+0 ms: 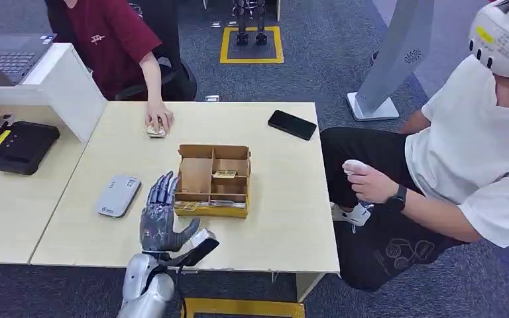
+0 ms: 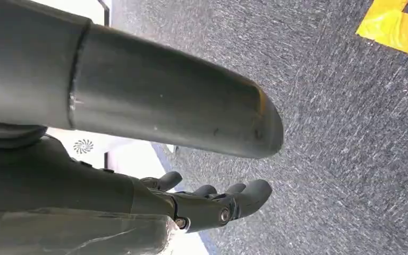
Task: Pass the card to the sensor for recognition and then transmit it.
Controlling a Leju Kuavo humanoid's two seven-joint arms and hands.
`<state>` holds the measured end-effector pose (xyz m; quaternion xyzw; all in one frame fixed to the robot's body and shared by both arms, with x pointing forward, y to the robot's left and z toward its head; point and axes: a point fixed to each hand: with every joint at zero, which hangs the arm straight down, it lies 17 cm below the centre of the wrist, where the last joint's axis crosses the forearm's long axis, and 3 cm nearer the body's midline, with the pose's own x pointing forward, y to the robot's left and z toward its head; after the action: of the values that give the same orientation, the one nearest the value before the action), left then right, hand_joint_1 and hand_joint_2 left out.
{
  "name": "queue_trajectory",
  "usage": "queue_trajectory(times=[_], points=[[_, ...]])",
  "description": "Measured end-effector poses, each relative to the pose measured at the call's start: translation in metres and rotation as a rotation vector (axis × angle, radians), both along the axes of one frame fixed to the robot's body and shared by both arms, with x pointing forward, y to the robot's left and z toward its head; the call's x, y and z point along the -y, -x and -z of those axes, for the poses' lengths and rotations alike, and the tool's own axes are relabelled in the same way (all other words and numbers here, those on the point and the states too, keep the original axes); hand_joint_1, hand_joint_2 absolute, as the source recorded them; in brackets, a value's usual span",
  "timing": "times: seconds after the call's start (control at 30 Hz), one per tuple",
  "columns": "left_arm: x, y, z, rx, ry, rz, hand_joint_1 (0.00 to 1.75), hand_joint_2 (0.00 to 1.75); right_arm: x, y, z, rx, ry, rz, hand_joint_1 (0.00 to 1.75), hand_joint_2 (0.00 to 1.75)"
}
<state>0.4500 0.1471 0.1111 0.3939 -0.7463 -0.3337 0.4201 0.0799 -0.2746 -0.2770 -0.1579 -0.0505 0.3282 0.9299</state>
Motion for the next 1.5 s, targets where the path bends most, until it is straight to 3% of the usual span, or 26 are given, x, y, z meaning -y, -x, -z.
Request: queue_trajectory(times=[0.1, 0.37, 0.93, 1.5], points=[[0.001, 0.000, -0.002, 0.012, -0.074, 0.001, 0.00, 1.75, 0.000, -0.001, 0.000, 0.001, 0.000, -0.005, 0.00, 0.00], [-0.025, 0.001, 0.005, -0.042, -0.147, -0.158, 0.00, 1.75, 0.000, -0.001, 0.000, 0.002, 0.002, -0.011, 0.00, 0.00], [-0.017, 0.006, 0.006, -0.032, -0.159, -0.126, 0.00, 1.75, 0.001, -0.001, 0.000, 0.000, 0.005, -0.011, 0.00, 0.00], [-0.033, 0.002, 0.009, -0.051, -0.176, -0.187, 0.00, 1.75, 0.001, -0.002, 0.000, 0.000, 0.007, -0.022, 0.00, 0.00]])
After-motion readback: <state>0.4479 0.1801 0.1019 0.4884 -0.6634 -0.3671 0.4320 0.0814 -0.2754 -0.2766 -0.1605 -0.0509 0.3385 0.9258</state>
